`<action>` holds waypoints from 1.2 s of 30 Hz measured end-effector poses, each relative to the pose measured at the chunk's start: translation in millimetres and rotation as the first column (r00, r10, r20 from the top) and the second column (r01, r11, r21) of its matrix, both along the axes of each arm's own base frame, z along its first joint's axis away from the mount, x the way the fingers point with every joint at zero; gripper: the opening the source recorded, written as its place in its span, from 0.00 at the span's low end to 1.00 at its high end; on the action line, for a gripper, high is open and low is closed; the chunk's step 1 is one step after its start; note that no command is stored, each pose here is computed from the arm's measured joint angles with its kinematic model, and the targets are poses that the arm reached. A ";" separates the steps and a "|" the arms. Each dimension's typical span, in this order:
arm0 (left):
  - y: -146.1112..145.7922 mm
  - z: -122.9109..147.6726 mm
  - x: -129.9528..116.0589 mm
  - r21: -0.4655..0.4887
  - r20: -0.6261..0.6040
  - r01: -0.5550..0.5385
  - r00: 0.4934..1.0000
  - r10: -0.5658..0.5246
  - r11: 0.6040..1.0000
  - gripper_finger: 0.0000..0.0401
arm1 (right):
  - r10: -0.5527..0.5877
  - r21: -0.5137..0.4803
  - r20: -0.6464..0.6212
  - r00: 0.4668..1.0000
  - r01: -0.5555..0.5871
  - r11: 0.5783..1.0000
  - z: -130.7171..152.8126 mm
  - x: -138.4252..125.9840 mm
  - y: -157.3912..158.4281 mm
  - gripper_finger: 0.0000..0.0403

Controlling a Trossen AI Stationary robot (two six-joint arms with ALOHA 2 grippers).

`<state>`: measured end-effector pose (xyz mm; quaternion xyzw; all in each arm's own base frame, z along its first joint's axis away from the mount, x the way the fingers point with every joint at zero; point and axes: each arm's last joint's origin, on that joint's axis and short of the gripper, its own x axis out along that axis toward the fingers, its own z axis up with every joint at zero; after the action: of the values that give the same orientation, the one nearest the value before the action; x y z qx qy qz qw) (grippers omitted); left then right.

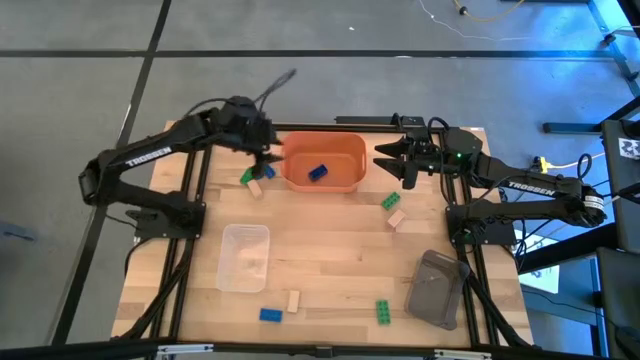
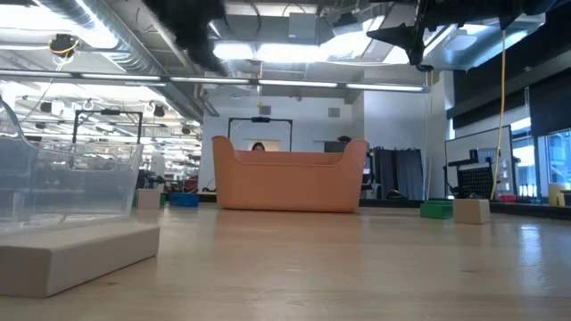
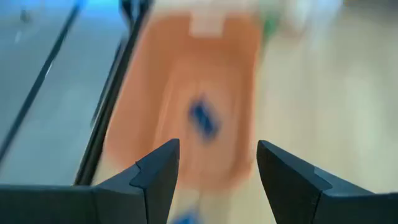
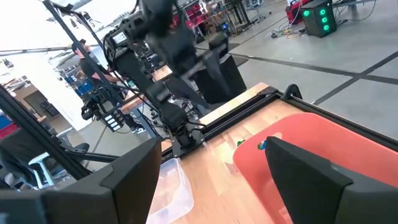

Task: Sort & place blocks by color
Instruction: Put the top blue game piece into the orange bin

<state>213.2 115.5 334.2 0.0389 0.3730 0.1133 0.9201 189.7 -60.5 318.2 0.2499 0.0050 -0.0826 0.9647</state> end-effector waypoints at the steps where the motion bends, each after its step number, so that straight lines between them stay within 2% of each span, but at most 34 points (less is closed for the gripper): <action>1: 0.0 -5.1 -3.5 0.037 -0.085 -0.001 0.996 0.004 0.999 0.52 | 0.000 0.000 0.000 1.000 0.000 1.000 0.0 0.0 0.0 0.72; 4: 7.1 -18.3 -2.9 0.133 -0.259 0.051 0.966 -0.015 0.990 0.52 | 0.000 0.002 0.000 1.000 0.000 1.000 0.0 0.0 0.0 0.72; 8: 19.6 -40.8 10.2 0.155 -0.407 0.190 0.906 -0.112 0.970 0.52 | -0.001 0.017 0.003 1.000 0.001 1.000 0.0 0.0 0.0 0.72; 12: 33.5 -67.8 21.9 0.113 -0.530 0.307 0.823 -0.204 0.945 0.52 | -0.002 0.030 0.005 1.000 0.001 1.000 0.0 0.0 0.0 0.72; 16: 46.3 -92.4 25.7 0.031 -0.616 0.325 0.751 -0.238 0.945 0.52 | -0.002 0.030 0.005 1.000 0.001 1.000 0.0 0.0 0.0 0.72; 18: 53.4 -98.9 24.1 0.000 -0.619 0.284 0.753 -0.224 0.959 0.52 | -0.002 0.031 0.005 1.000 0.002 1.000 0.0 0.0 0.0 0.72; 20: 60.1 -100.0 20.0 -0.034 -0.588 0.252 0.778 -0.223 0.967 0.52 | -0.002 0.043 0.007 1.000 0.002 0.999 0.0 0.0 0.0 0.72; 23: 69.8 -102.4 12.5 -0.037 -0.574 0.231 0.791 -0.210 0.972 0.52 | -0.003 0.052 0.008 1.000 0.003 0.999 0.0 0.0 0.0 0.72; 29: 73.4 -122.7 5.4 -0.036 -0.604 0.327 0.746 -0.281 0.945 0.52 | -0.004 0.057 0.009 1.000 0.003 0.998 0.0 0.0 0.0 0.72; 36: 69.9 -141.8 7.5 -0.007 -0.576 0.387 0.752 -0.319 0.922 0.52 | -0.007 0.081 0.013 1.000 0.006 0.997 0.0 0.0 -0.1 0.72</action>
<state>220.7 185.4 192.4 0.1925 0.6080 -0.0584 0.7680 189.7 -60.6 318.2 0.2891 0.0013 -0.0838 0.9536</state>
